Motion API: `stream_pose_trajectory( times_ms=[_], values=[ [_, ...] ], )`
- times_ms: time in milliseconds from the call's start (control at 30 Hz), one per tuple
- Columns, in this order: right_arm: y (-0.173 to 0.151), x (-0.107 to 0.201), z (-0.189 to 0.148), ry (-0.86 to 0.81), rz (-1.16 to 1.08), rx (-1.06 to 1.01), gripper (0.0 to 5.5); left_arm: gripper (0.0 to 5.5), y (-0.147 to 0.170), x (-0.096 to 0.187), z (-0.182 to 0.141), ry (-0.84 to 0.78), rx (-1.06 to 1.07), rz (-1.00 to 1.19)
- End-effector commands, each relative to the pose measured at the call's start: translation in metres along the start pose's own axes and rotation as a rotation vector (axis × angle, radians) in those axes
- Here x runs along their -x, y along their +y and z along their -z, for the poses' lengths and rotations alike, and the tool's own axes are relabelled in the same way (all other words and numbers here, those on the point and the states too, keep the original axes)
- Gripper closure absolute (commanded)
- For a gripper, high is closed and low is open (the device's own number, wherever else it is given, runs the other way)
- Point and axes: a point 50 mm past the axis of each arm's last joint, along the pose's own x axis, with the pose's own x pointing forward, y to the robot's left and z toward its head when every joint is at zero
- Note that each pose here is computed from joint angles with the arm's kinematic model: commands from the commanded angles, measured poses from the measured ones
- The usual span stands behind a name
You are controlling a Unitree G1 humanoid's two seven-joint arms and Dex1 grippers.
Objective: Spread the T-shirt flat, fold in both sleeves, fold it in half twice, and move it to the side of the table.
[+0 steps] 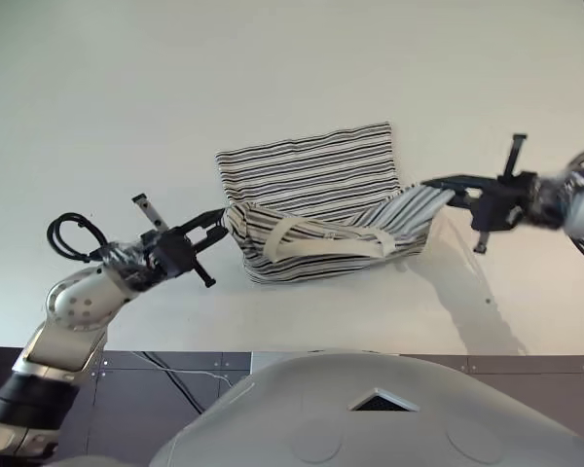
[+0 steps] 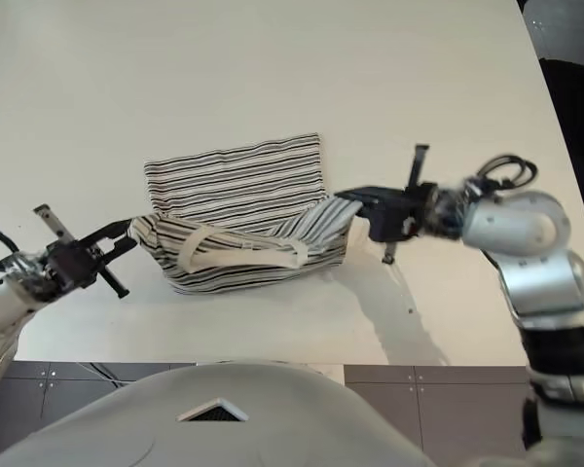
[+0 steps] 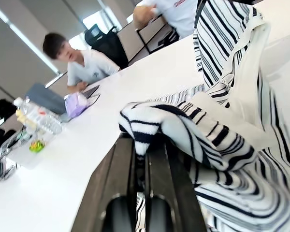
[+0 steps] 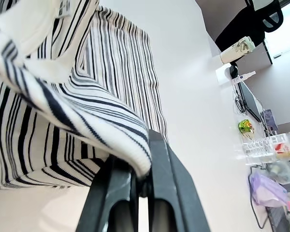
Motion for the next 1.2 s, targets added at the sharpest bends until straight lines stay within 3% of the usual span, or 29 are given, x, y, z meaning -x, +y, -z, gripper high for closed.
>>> stream_pose_trajectory(
  times_ms=[33, 200, 367, 567, 733, 933, 1067, 1200],
  values=[
    [-0.043, -0.038, 0.011, 0.009, -0.042, -0.042, 5.38, 5.40, 0.020, -0.018, 0.021, 0.081, 0.078, -0.078],
    [-0.069, -0.069, 0.025, 0.040, -0.069, -0.124, 5.38, 5.40, 0.040, -0.032, 0.039, 0.137, 0.167, -0.143],
    [-0.067, -0.095, 0.042, 0.110, -0.101, -0.179, 5.38, 5.40, 0.045, -0.045, 0.061, 0.231, 0.220, -0.170],
    [-0.047, -0.098, 0.075, 0.203, -0.056, -0.309, 4.36, 4.56, 0.039, -0.055, 0.080, 0.331, 0.212, -0.153],
    [-0.058, -0.095, 0.089, 0.207, 0.156, -0.558, 3.46, 3.88, 0.055, -0.043, 0.101, 0.444, 0.250, -0.300],
    [-0.044, -0.106, 0.096, 0.218, 0.215, -0.680, 2.66, 3.88, 0.058, -0.040, 0.107, 0.429, 0.463, -0.337],
    [-0.046, -0.108, 0.091, 0.184, 0.236, -0.662, 2.66, 3.88, 0.056, -0.038, 0.096, 0.401, 0.389, -0.315],
    [-0.063, -0.099, 0.069, -0.008, 0.323, -0.546, 2.66, 3.88, 0.077, -0.033, 0.068, 0.319, 0.163, -0.475]
  ],
)
